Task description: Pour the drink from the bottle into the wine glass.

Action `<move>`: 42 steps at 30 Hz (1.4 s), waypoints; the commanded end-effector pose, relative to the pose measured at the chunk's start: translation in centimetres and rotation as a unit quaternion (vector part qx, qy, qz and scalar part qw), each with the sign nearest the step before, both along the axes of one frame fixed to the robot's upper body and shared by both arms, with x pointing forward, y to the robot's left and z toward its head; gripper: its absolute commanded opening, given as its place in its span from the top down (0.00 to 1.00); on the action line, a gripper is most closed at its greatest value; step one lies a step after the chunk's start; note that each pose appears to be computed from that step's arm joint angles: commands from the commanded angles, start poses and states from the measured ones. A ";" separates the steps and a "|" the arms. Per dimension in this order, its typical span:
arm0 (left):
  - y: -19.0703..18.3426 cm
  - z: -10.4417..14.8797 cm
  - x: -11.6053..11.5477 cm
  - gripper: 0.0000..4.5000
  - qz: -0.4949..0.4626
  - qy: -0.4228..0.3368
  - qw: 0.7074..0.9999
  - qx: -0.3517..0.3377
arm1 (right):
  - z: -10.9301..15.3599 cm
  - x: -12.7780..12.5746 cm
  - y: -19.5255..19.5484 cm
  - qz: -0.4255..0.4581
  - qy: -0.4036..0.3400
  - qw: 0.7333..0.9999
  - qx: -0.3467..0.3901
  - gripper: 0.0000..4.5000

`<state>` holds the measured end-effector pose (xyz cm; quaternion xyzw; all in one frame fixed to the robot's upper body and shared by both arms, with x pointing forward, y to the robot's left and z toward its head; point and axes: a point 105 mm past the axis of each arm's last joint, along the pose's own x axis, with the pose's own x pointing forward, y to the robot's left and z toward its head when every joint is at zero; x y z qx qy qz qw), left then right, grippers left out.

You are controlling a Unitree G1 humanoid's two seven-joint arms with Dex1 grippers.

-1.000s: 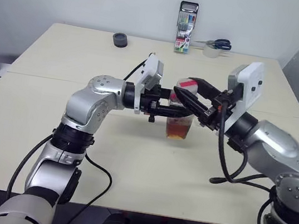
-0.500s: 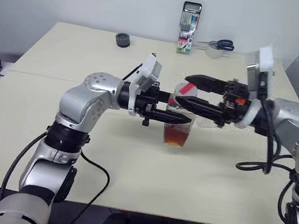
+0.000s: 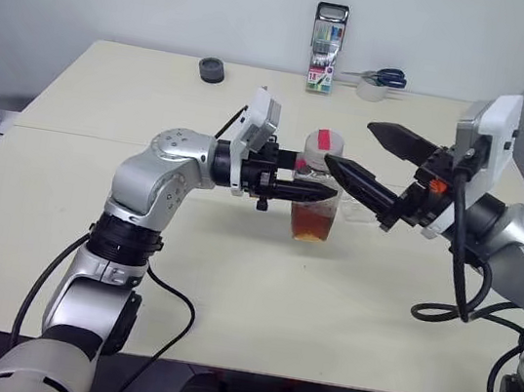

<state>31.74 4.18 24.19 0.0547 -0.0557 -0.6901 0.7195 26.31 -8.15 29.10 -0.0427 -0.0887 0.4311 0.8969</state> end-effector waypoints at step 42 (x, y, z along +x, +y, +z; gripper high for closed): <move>0.2 2.2 0.1 0.58 0.000 -0.039 0.999 -0.002 | 0.3 -1.2 0.2 0.018 -0.011 1.000 0.012 0.01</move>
